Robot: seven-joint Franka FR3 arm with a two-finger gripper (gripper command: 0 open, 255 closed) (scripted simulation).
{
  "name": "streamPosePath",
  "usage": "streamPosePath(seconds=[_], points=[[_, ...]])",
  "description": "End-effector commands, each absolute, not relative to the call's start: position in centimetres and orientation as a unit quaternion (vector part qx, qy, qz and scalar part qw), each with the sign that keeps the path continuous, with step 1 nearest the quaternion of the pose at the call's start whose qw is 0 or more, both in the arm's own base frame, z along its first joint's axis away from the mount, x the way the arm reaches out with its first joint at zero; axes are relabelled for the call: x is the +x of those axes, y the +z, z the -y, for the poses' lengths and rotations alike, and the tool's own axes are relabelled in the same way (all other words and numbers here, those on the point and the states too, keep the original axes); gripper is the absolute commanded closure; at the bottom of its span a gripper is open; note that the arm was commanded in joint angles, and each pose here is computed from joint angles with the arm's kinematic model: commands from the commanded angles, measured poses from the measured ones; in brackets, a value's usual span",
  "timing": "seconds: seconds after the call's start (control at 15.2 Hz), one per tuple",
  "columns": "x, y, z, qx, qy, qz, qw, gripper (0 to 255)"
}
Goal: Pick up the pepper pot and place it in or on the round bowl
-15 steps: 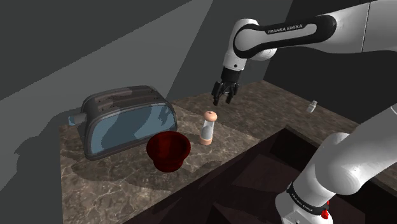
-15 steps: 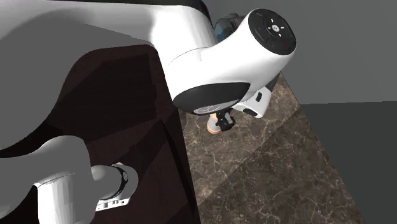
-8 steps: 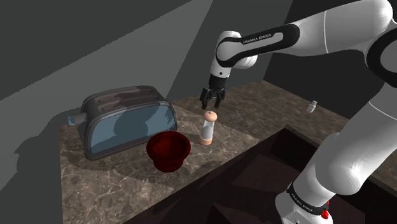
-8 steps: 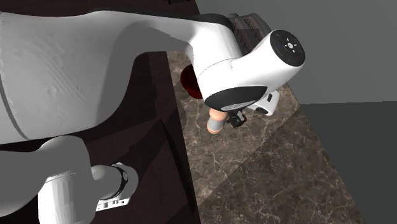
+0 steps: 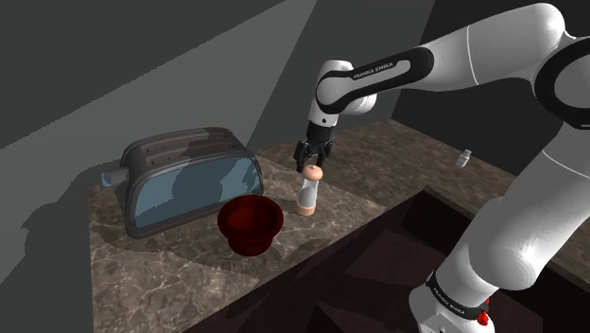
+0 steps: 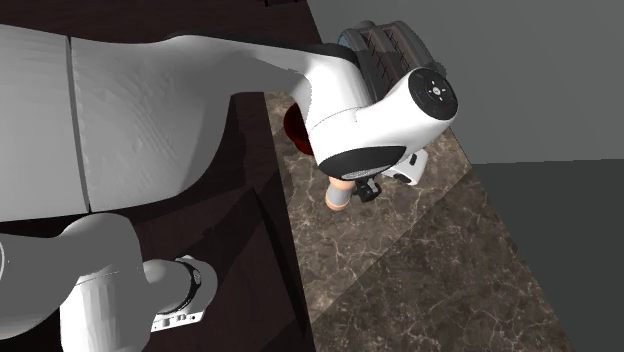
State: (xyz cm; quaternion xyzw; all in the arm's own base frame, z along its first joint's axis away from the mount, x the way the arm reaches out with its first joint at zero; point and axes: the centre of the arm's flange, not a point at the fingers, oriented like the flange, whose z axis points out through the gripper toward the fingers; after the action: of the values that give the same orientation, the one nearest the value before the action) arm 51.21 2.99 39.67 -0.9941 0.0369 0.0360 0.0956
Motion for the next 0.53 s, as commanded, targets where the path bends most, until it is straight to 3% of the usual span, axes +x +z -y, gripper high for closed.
streamPosePath(seconds=[0.0, 0.26, 0.33, 0.46], points=[[51.19, 39.62, -3.02, -0.994, 0.036, -0.037, 0.096, 0], [51.19, 39.62, -3.02, -0.994, 0.036, -0.037, 0.096, 0], [51.19, 39.62, -3.02, -0.994, 0.036, -0.037, 0.096, 255], [51.19, 39.62, -3.02, -0.994, 0.036, -0.037, 0.096, 255]])
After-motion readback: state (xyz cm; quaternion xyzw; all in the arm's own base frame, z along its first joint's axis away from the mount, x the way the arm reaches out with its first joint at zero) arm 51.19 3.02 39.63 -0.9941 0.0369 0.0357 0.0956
